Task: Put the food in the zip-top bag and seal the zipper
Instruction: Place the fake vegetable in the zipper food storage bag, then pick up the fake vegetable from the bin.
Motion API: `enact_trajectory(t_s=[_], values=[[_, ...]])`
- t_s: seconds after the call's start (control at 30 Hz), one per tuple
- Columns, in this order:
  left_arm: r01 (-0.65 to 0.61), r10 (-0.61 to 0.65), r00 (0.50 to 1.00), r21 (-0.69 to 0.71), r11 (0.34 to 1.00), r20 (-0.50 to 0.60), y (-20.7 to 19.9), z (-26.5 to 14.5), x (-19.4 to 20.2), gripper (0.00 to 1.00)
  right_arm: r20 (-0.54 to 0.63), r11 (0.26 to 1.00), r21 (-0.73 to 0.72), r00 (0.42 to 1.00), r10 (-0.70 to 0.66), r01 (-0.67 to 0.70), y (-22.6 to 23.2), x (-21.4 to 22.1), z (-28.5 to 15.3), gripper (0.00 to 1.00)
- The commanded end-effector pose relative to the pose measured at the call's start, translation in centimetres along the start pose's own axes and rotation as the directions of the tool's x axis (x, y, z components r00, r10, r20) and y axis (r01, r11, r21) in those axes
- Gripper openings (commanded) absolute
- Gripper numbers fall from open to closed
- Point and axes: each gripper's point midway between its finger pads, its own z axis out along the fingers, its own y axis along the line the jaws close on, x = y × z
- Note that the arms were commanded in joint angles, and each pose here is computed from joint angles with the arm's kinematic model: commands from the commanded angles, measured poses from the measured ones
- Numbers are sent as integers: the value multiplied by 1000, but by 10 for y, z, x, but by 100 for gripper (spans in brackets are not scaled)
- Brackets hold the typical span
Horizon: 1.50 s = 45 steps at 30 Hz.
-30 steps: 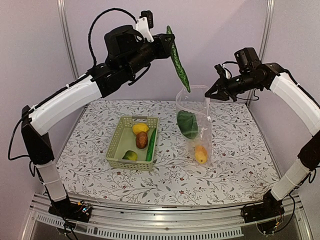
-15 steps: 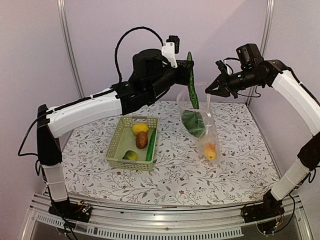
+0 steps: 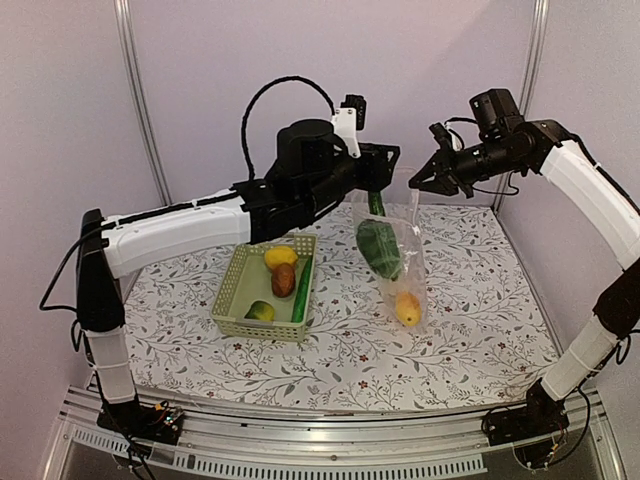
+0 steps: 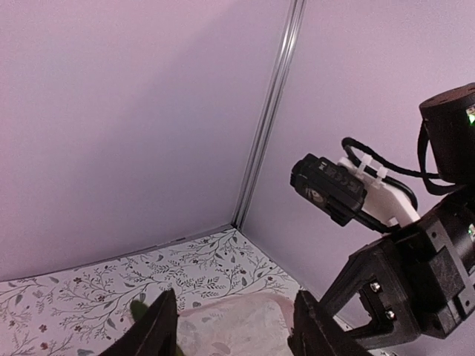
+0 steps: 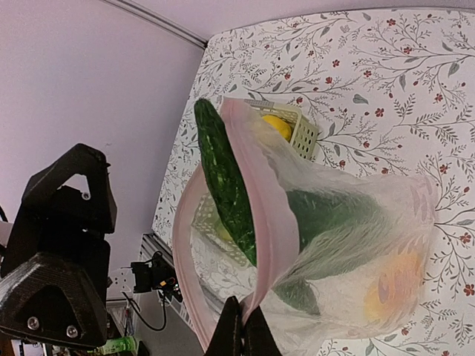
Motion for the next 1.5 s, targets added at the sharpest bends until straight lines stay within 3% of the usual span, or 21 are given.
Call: enact_trajectory(t_s=[0.0,0.23,0.4,0.63,0.83,1.1,1.27,1.47], values=[[-7,7,999,0,1000,44,-5,-13,-23,57,19,1000,-24,1000,-6,7,5,-9,0,0],[-64,69,991,-53,997,110,1,-27,-57,66,16,1000,-21,1000,-1,1,3,-10,2,0],[-53,74,991,-180,982,112,28,-40,-75,68,19,1000,-25,1000,3,-2,3,-11,4,0],[20,-65,987,-290,957,-145,87,-41,-26,61,19,1000,-20,1000,-1,1,2,-13,6,0],[6,-97,970,-376,926,-224,139,-73,-1,61,15,1000,-13,1000,-2,2,0,-13,7,0],[-39,-156,941,-554,832,-300,227,-133,25,61,15,1000,2,1000,-9,9,-2,-14,8,0],[-73,-191,907,-586,807,-375,252,-151,53,62,22,1000,-1,1000,-12,12,-2,-17,9,0],[-65,-256,837,-552,831,-484,257,-151,91,60,21,1000,-2,1000,-11,11,-3,-18,11,0]])
